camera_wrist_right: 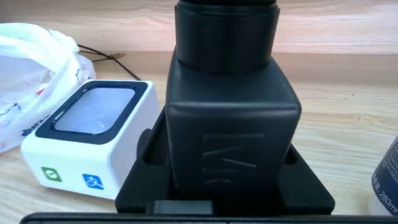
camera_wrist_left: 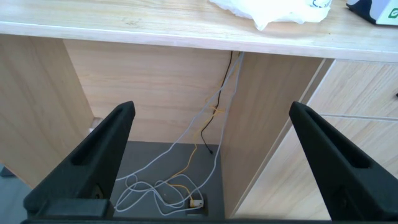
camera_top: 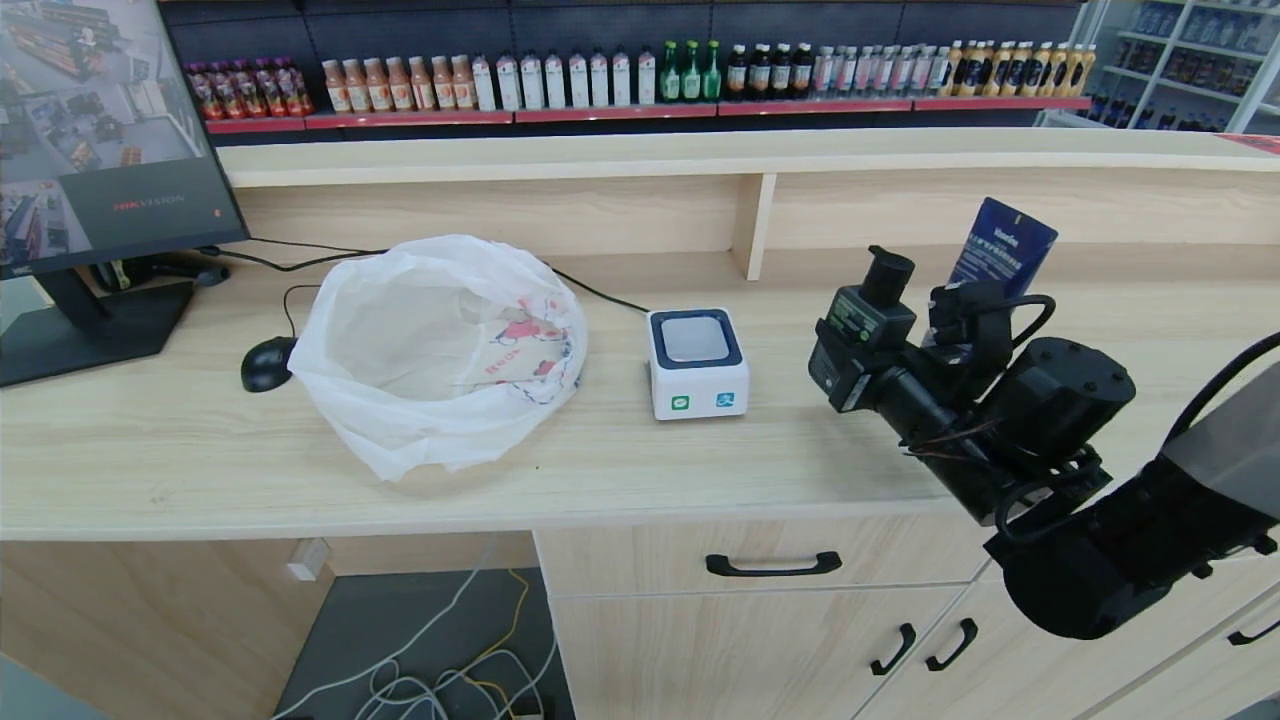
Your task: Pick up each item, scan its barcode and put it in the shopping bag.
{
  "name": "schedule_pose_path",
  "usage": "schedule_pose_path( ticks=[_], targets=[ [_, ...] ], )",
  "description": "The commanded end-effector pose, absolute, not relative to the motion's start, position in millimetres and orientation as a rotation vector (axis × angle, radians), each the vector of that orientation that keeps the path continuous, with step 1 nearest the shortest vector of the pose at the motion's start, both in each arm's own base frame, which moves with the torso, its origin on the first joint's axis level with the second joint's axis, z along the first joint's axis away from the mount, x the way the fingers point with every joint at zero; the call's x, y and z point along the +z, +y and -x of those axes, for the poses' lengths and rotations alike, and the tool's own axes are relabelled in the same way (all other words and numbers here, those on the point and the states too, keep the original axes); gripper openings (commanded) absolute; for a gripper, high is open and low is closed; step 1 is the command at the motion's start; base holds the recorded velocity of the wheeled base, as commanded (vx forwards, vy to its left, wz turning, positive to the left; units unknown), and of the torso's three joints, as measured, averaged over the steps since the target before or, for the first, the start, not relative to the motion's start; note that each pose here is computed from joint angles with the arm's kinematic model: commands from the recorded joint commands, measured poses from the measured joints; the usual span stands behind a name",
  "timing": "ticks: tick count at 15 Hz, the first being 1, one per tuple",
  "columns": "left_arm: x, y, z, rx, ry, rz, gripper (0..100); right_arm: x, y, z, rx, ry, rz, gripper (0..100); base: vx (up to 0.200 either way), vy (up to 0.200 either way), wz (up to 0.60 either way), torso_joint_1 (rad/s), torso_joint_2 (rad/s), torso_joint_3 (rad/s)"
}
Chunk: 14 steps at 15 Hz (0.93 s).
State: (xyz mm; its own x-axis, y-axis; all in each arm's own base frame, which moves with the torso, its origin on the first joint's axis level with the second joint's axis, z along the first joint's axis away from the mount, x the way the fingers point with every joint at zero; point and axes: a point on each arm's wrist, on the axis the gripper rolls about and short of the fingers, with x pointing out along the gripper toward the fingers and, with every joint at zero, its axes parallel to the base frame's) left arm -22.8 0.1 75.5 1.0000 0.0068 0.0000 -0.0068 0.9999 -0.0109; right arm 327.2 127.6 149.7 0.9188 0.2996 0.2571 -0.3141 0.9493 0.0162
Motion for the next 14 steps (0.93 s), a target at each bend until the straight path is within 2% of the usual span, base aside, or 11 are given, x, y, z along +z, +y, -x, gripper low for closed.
schedule_pose_path(
  ticks=[1, 11, 14],
  targets=[
    [75, 0, 23, 0.008, 0.000, 0.012, 100, 159, 129, -307, 0.342, -0.261, -0.061, 0, 0.000, 0.000, 0.00, 0.000, 0.00, 0.000],
    [75, 0, 23, 0.008, 0.000, 0.011, 100, 167, 112, -236, 0.393, -0.226, -0.063, 0, 0.000, 0.000, 0.00, 0.000, 0.00, 0.000],
    [75, 0, 23, 0.008, 0.000, 0.011, 100, 176, 118, -199, 0.484, -0.249, -0.081, 0, 0.000, 0.000, 0.00, 0.000, 0.00, 0.000]
  ],
)
